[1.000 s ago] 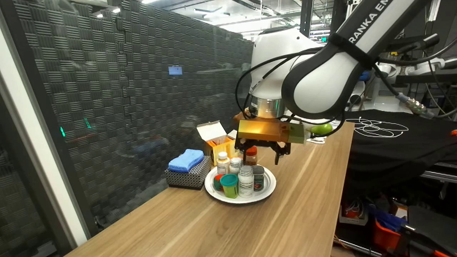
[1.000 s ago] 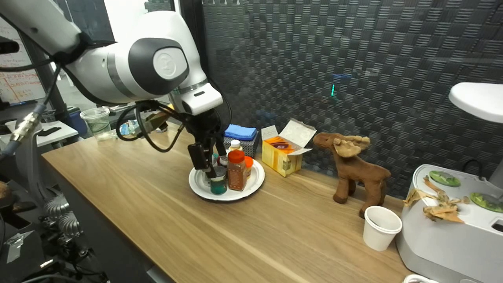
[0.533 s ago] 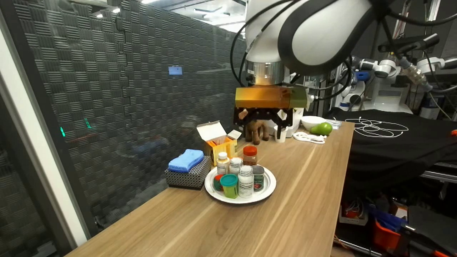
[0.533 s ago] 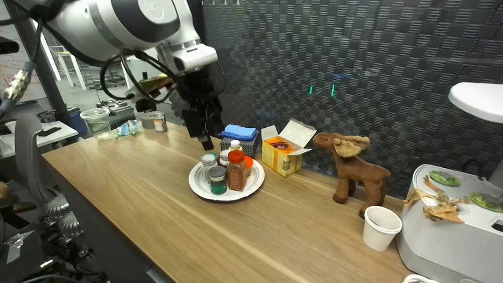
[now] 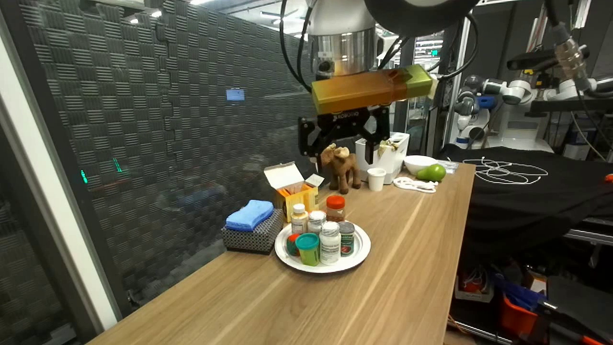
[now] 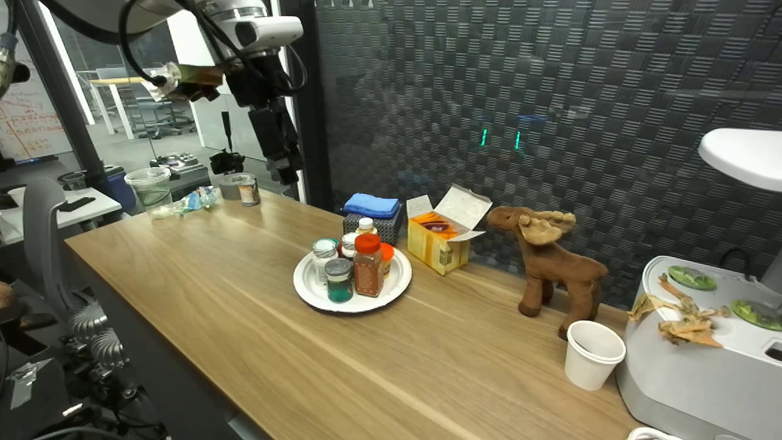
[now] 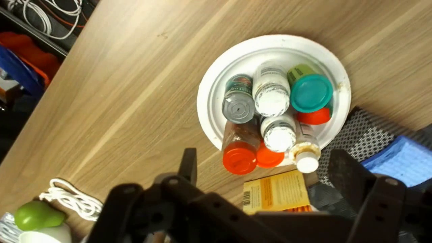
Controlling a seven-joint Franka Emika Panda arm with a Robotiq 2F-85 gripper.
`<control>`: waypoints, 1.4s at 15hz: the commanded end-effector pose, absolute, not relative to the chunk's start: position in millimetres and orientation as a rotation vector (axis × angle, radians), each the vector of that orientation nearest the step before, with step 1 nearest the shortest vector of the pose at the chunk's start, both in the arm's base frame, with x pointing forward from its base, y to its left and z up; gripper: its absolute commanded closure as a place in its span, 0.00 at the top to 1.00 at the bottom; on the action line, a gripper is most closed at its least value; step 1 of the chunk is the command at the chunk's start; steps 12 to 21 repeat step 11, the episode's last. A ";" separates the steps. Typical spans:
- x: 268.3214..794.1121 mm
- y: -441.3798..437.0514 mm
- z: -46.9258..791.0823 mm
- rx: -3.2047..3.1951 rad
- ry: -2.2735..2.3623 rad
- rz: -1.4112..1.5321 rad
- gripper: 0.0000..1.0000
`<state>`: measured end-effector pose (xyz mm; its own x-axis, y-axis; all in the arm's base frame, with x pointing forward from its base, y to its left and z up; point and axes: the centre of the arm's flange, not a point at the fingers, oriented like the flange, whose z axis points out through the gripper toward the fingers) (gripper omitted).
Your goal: Pick up all the objects surrounding the white plate and arrange them on the plate
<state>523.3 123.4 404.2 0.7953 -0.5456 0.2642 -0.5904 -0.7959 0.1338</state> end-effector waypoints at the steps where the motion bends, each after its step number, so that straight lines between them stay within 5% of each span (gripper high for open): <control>1: 521.6 126.0 406.3 2.781 -0.874 0.314 1.00; 21: 522.9 122.5 397.2 2.773 -0.880 0.291 1.00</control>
